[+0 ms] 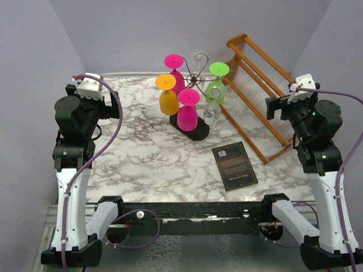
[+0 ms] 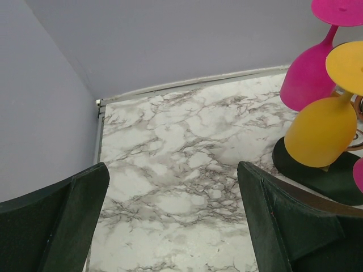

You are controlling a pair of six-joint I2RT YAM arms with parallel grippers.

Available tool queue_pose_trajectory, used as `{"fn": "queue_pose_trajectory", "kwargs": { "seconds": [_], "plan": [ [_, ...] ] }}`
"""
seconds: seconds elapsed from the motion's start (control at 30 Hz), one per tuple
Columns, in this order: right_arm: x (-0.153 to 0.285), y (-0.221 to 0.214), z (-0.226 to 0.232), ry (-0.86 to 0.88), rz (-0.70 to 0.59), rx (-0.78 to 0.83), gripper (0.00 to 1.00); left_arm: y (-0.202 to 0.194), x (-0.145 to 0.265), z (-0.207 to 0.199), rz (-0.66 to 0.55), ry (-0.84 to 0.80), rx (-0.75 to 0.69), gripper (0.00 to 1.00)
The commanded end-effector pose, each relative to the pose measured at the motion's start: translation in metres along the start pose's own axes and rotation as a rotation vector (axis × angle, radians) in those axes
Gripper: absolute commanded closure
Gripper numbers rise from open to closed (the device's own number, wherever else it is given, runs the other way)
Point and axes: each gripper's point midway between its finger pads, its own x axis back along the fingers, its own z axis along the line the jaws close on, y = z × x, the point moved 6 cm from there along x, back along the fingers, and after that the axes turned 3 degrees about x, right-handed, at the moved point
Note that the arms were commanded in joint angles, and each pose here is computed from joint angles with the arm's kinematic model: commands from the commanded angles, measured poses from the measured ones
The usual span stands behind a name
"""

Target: Place the wine glass upside down on the wine glass rack

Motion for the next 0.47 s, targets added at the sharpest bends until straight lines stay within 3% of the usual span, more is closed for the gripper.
{"fn": "queue_pose_trajectory", "kwargs": {
  "seconds": [0.0, 0.43],
  "plan": [
    [0.0026, 0.0066, -0.0002, 0.012, -0.027, -0.014, 0.00, 0.0090, 0.0033, 0.0028, -0.028, 0.024, 0.005, 0.01],
    [0.0012, 0.0051, 0.0007, 0.020, -0.023, -0.017, 0.00, 0.0099, 0.0030, 0.0028, -0.025, 0.024, 0.002, 0.01]
  ]
}}
